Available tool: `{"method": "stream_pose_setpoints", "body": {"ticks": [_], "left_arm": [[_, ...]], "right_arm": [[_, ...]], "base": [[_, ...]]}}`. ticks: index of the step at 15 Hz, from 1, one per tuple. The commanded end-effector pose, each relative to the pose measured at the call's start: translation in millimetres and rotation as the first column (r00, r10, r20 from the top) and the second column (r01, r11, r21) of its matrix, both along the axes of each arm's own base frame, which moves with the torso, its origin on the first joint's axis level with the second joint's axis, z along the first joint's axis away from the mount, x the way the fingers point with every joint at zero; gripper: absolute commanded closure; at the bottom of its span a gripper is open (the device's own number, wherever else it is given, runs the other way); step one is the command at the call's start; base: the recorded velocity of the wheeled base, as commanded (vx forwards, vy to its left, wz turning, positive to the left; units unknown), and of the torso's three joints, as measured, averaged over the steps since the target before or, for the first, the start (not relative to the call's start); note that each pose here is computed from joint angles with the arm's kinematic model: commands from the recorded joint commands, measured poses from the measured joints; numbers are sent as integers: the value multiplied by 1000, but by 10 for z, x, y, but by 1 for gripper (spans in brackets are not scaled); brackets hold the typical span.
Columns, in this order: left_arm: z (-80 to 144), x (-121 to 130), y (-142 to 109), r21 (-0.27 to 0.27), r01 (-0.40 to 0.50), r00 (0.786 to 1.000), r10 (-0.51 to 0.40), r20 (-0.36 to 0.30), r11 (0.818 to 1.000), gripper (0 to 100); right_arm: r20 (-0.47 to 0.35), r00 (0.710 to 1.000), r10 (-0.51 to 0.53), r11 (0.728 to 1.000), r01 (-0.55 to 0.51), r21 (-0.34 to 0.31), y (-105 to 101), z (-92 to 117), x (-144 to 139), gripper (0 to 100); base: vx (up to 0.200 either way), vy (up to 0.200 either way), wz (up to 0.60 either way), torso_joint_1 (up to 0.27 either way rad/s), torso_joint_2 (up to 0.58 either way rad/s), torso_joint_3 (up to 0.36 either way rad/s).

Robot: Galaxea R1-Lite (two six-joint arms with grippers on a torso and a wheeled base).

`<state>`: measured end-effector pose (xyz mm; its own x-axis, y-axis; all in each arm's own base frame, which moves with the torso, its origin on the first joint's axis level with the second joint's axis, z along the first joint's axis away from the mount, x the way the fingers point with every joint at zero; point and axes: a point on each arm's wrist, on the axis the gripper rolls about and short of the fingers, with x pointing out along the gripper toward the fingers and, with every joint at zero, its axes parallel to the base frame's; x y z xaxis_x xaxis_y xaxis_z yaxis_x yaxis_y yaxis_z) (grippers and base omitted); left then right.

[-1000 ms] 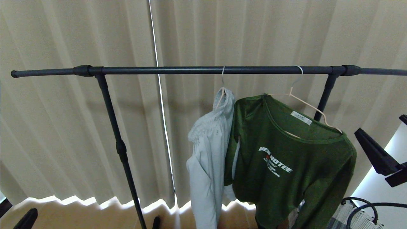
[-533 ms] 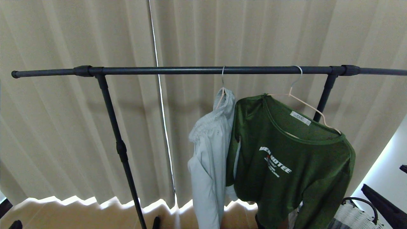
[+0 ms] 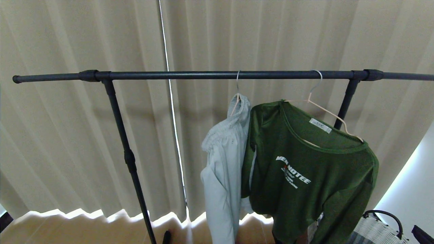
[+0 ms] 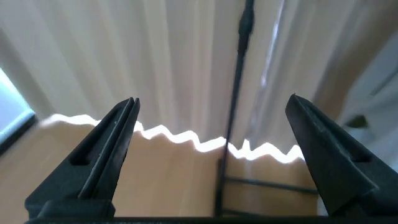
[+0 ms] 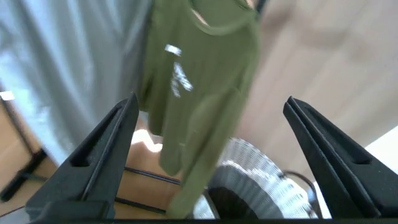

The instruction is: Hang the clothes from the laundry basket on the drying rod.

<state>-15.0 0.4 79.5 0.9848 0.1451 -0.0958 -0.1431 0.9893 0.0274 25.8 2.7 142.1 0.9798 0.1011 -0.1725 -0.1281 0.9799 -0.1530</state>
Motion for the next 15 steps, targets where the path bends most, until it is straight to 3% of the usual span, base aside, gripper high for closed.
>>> {"method": "stream_pose_setpoints", "body": {"ticks": [1,3,6,8,10,12,15], "left_arm": [[-12,-6,-8,10,32,999,-32,12,999,0],[-12,-4,-37,83,175,984,-176,1,981,0],[-13,-16,-27,85,338,940,-340,10,937,0],[-11,-6,-23,83,368,929,-369,-3,926,0],[-9,-7,-22,79,365,931,-366,0,928,0],[-8,-5,-11,55,314,949,-315,5,948,0],[1,-5,-7,52,276,961,-278,18,960,0]], "right_arm": [[-16,987,-163,986,163,39,-46,-499,-202,0],[7,965,-262,961,261,90,-55,-569,-386,0],[-16,950,-311,927,307,215,-60,-582,-393,0],[-3,937,-350,911,342,230,-53,-588,-414,0],[17,922,-387,898,373,235,-46,-591,-435,0],[28,892,-451,870,433,237,-39,-591,-445,0],[31,874,-485,854,465,234,-43,-595,-445,0]], "base": [[0,0,0,0,0,0],[0,0,0,0,0,0],[0,0,0,0,0,0],[0,0,0,0,0,0],[0,0,0,0,0,0],[0,0,0,0,0,0],[0,0,0,0,0,0]]}}
